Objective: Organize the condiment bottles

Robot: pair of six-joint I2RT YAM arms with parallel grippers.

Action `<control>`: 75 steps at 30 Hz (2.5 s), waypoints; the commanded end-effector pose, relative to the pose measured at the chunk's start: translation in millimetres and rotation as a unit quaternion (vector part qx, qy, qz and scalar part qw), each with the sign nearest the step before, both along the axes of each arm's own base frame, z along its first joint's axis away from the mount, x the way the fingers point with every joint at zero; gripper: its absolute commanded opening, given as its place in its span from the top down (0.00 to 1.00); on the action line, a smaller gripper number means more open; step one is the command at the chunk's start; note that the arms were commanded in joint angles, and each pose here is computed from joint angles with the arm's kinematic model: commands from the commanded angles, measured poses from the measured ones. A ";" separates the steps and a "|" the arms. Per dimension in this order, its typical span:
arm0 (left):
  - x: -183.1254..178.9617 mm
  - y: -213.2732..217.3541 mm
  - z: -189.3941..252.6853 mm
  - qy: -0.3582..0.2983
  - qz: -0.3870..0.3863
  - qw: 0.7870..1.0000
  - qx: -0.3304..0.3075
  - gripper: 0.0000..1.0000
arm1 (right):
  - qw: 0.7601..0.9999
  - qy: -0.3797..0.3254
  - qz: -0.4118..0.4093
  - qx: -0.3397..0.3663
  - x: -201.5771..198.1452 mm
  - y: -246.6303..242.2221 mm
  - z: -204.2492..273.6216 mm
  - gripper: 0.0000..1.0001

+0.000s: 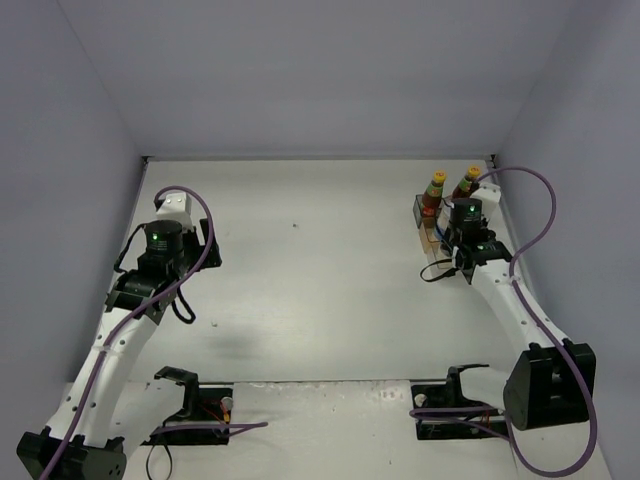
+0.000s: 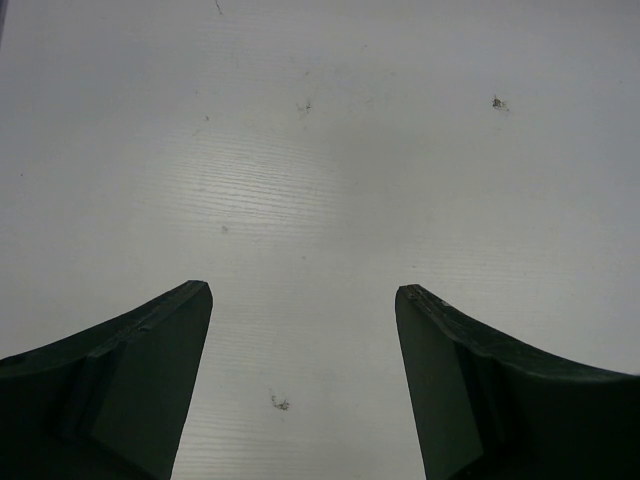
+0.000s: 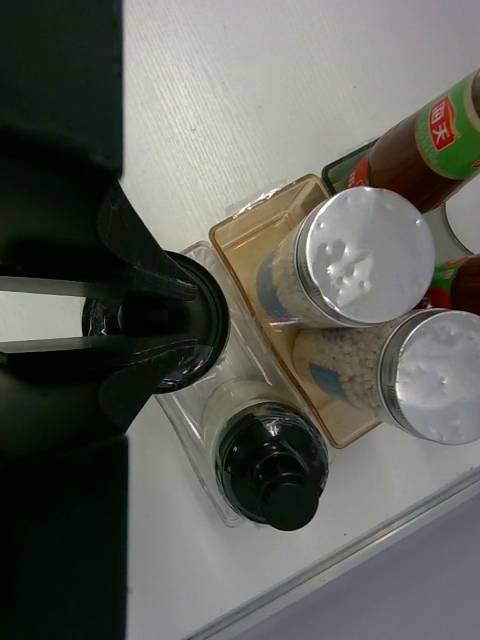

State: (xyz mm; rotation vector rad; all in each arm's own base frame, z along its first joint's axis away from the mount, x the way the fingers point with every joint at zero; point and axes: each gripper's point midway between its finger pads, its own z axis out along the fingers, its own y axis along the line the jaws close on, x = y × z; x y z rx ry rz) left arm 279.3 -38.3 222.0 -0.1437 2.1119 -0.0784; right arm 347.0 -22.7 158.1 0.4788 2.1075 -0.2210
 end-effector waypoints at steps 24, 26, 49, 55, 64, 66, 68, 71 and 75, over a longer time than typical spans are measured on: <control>11.7 -1.5 22.1 -0.044 0.005 0.999 -0.014 0.26 | 0.988 -0.149 0.031 0.031 9.2 12.0 95.6 0.23; 11.5 -1.6 22.5 -0.045 0.004 0.999 -0.013 0.26 | 0.987 -0.152 0.052 0.027 -3.7 15.2 109.9 0.20; -37.1 -2.5 1.3 -0.033 -0.019 0.999 -0.030 0.26 | 0.843 -0.173 0.493 0.131 -128.9 191.3 130.5 0.00; -46.3 6.4 -18.1 -0.015 -0.002 1.000 -0.018 0.26 | 0.838 -0.144 0.507 0.141 -132.8 207.1 114.2 0.00; -47.5 10.2 -36.5 0.011 0.007 1.000 -0.007 0.26 | 0.850 -0.128 0.493 0.134 -127.1 204.5 105.0 0.00; -47.9 10.6 -38.4 0.013 0.008 1.000 -0.007 0.26 | 0.854 -0.129 0.486 0.133 -126.2 202.2 105.4 0.00; -48.2 11.2 -39.3 0.014 0.009 1.000 -0.006 0.26 | 0.859 -0.129 0.478 0.131 -124.6 199.4 105.6 0.00; -48.1 10.3 -40.0 0.016 0.007 1.000 -0.006 0.26 | 0.863 -0.127 0.472 0.129 -122.2 198.4 105.3 0.00; -48.3 8.7 -41.1 0.019 0.004 1.000 -0.009 0.26 | 0.866 -0.123 0.467 0.129 -120.4 197.9 102.9 0.00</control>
